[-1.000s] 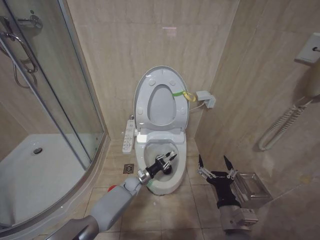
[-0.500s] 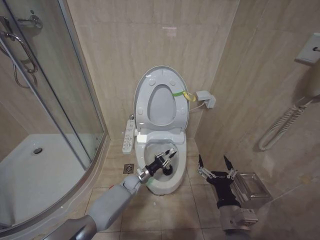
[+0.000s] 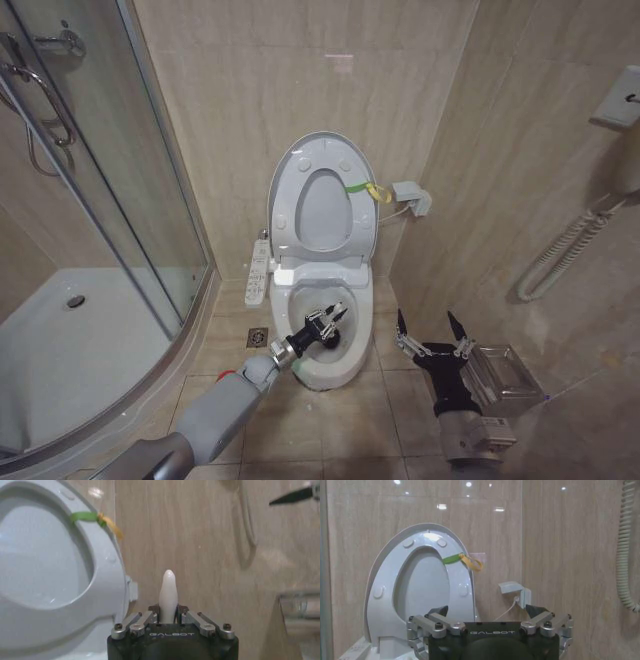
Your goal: Open the toilet lid, clean the toilet bowl with a toilet brush, close the toilet lid, and flush.
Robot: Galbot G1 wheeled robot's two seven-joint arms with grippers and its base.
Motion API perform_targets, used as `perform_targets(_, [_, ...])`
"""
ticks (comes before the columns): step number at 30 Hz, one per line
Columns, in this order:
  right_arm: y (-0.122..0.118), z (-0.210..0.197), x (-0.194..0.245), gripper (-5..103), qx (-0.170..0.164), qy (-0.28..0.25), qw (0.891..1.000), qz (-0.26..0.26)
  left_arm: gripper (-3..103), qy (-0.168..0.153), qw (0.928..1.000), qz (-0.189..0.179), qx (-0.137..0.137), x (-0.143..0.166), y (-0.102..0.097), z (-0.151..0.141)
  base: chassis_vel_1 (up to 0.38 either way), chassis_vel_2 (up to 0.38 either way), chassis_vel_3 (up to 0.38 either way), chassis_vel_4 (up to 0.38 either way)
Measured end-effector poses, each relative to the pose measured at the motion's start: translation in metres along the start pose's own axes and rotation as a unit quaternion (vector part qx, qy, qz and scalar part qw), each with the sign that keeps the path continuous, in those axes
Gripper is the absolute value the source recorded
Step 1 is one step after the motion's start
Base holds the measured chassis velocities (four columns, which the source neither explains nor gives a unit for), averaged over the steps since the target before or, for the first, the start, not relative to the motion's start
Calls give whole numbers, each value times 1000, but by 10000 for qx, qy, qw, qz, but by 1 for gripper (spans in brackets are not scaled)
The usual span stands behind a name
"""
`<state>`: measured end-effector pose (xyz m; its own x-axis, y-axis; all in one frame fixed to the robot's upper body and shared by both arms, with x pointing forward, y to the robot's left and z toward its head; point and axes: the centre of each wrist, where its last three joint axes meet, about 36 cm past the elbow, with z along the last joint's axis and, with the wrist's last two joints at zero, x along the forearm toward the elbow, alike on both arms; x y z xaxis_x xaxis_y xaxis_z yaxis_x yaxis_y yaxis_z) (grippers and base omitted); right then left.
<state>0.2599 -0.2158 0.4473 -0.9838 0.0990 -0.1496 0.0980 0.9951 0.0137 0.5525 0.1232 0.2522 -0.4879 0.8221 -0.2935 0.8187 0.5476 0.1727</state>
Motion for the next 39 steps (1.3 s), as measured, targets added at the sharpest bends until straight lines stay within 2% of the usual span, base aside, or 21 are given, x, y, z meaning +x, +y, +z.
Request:
perform_targets(3, [0, 0, 0, 100, 0, 0, 10000, 0, 22, 129, 9999, 2, -36, 3, -1, 9, 0, 0, 0, 0])
perform_targets(8, [0, 0, 0, 100, 0, 0, 10000, 0, 22, 495, 9981, 1, -370, 18, 15, 24, 0, 0, 0, 0])
perform_targets(14, [0, 0, 0, 100, 0, 0, 10000, 0, 22, 195, 9994, 16, -271, 8, 12, 10, 0, 0, 0, 0])
perform_targets(15, [0, 0, 0, 100, 0, 0, 10000, 0, 22, 6, 9999, 14, -125, -2, 6, 0, 0, 0, 0, 0])
perform_targets(16, [0, 0, 0, 100, 0, 0, 10000, 0, 22, -53, 10000, 1, -49, -6, 3, -3, 0, 0, 0, 0])
perform_targets(20, [0, 0, 0, 100, 0, 0, 10000, 0, 22, 85, 9999, -9, -84, 0, 5, 6, 0, 0, 0, 0])
perform_targets(22, [0, 0, 0, 100, 0, 0, 10000, 0, 22, 332, 9992, -69, -205, 15, 15, 18, 0, 0, 0, 0])
perform_targets(25, [0, 0, 0, 100, 0, 0, 10000, 0, 22, 388, 9989, -111, -232, 22, 19, 20, 0, 0, 0, 0])
perform_targets(28, [0, 0, 0, 100, 0, 0, 10000, 0, 22, 266, 9994, -81, -204, 19, 17, 14, 0, 0, 0, 0])
perform_targets(32, [0, 0, 0, 100, 0, 0, 10000, 0, 22, -246, 9997, -55, 2, -11, 0, -7, 0, 0, 0, 0])
perform_targets(35, [0, 0, 0, 100, 0, 0, 10000, 0, 22, -385, 9992, -70, 86, -24, -10, -12, 0, 0, 0, 0])
perform_targets(37, [0, 0, 0, 100, 0, 0, 10000, 0, 22, -377, 9992, -70, 97, -25, -12, -11, 0, 0, 0, 0])
perform_targets(39, [0, 0, 0, 100, 0, 0, 10000, 0, 22, -230, 9996, -95, 91, -18, -11, -4, 0, 0, 0, 0])
